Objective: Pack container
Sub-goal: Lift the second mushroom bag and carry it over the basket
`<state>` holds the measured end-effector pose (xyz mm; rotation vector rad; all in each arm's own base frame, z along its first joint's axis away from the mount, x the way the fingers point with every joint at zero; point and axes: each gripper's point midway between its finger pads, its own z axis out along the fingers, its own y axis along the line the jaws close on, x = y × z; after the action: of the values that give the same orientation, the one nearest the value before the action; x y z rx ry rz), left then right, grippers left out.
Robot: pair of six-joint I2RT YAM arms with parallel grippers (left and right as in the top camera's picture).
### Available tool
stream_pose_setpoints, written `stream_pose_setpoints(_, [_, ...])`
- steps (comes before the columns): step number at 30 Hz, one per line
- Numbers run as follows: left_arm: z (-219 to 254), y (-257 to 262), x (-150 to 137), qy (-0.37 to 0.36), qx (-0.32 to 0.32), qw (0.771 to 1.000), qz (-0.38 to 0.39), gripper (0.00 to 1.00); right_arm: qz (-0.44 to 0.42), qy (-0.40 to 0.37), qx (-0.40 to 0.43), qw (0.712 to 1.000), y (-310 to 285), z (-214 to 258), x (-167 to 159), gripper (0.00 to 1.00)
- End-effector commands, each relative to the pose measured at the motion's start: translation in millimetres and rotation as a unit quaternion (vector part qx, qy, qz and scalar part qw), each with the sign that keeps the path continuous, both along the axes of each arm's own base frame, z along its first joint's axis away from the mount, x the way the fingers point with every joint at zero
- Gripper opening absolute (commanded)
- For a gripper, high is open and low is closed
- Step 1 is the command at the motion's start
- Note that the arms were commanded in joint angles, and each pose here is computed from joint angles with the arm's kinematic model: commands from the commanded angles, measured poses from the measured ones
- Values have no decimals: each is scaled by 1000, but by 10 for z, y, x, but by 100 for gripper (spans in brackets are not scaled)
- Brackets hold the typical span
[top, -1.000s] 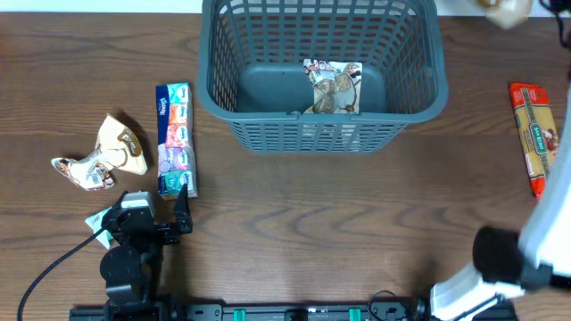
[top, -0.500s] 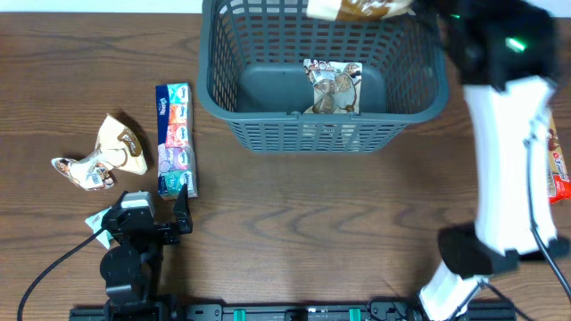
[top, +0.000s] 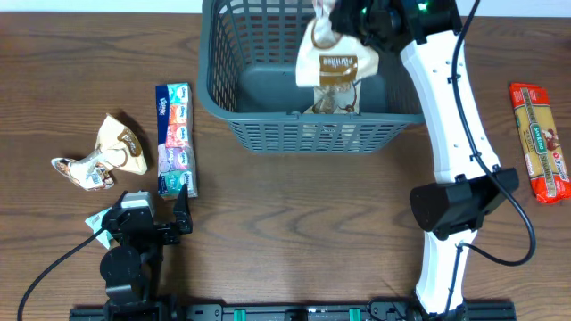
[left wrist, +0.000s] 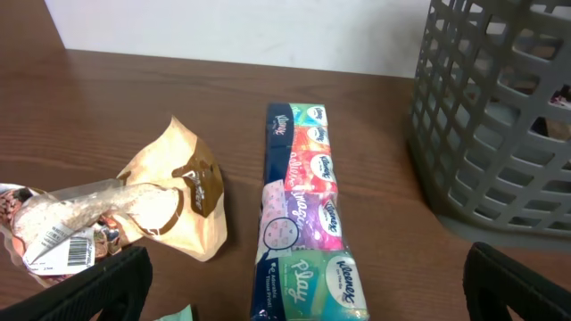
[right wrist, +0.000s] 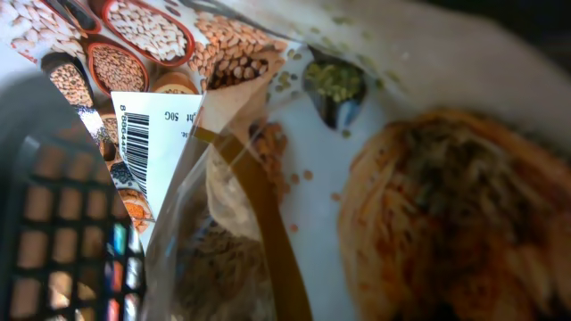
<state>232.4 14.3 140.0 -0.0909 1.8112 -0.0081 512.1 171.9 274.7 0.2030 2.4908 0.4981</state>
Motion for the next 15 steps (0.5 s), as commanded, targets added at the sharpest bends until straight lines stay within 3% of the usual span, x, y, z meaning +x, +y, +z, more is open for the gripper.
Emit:
stream_pose_setpoints(1, [-112, -5, 1, 11, -3, 1000, -2, 99, 5, 10, -14, 1000, 3, -17, -81, 2])
stream_pose_setpoints(8, [-112, -5, 1, 11, -3, 1000, -2, 99, 30, 96, -59, 993, 48, -493, -375, 1])
stream_pose_setpoints(15, [-113, -5, 1, 11, -3, 1000, -2, 99, 55, 124, -74, 988, 164, -1119, -366, 1])
